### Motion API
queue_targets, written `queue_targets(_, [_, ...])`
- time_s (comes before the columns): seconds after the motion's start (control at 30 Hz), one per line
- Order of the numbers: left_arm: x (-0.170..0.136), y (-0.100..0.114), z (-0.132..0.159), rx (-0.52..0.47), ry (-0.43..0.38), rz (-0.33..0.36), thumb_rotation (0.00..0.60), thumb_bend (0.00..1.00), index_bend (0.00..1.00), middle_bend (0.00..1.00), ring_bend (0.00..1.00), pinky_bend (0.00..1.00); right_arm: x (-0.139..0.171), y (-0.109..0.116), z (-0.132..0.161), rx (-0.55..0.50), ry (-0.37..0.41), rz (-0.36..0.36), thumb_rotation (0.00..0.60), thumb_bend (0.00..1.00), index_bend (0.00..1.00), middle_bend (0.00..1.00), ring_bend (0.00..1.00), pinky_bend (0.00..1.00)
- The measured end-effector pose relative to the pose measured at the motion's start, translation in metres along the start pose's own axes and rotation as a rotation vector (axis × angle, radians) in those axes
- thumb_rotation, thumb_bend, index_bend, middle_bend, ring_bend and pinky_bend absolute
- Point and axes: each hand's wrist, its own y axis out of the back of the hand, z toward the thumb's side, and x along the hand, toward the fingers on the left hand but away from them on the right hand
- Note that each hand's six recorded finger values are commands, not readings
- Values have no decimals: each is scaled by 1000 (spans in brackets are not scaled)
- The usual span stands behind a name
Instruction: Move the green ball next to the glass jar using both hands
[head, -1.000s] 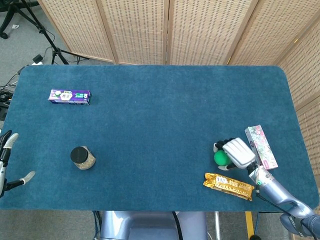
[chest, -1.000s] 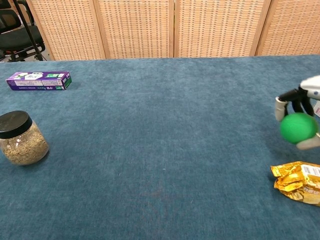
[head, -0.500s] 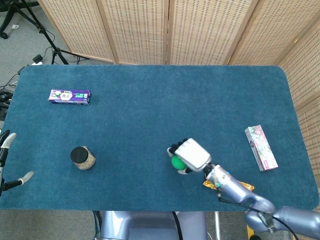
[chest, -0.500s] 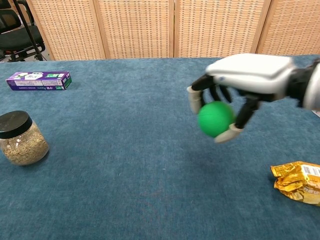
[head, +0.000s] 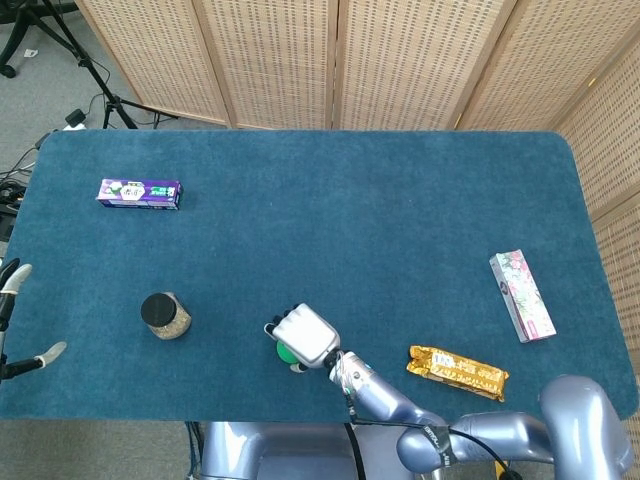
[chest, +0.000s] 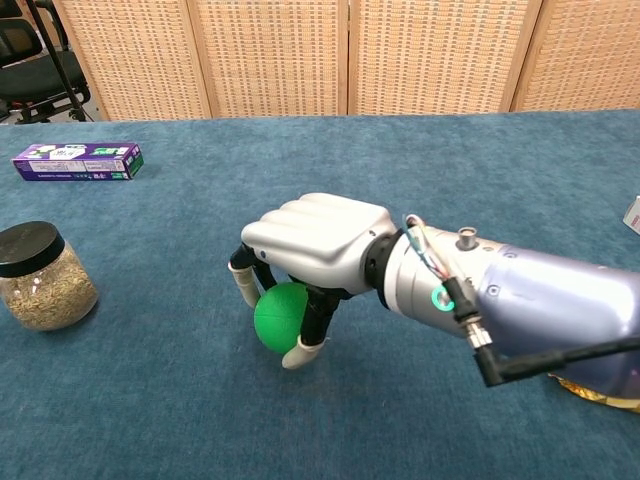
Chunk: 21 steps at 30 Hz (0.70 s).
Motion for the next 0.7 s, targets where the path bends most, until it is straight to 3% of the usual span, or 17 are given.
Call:
queue_targets(0.1, [1, 1, -1, -8, 2, -2, 600, 0, 0, 0, 0, 0, -5, -6, -3, 8, -25, 6, 600, 488, 502, 536, 556, 546])
queue_targets(0.17, [1, 2, -2, -13, 3, -5, 600, 0, 0, 0, 0, 0, -8, -10, -6, 17, -42, 10, 600, 328, 410, 377, 456, 535])
queue_targets(0.23, [2, 2, -3, -14, 3, -6, 600, 0, 0, 0, 0, 0, -8, -12, -10, 29, -51, 17, 600, 262, 334, 256, 355, 474])
queue_targets(0.37, [2, 2, -3, -12, 2, -7, 600, 0, 0, 0, 0, 0, -5, -18, -15, 16, -62, 55, 600, 250, 305, 152, 241, 315])
queue_targets(0.53, [2, 2, -3, -12, 5, -9, 600, 0, 0, 0, 0, 0, 1, -11, -17, 22, -49, 59, 600, 242, 228, 63, 155, 262])
queue_targets(0.7, [2, 2, -3, -13, 2, -11, 600, 0, 0, 0, 0, 0, 17, 11, -18, 7, -26, 31, 600, 238, 215, 54, 147, 245])
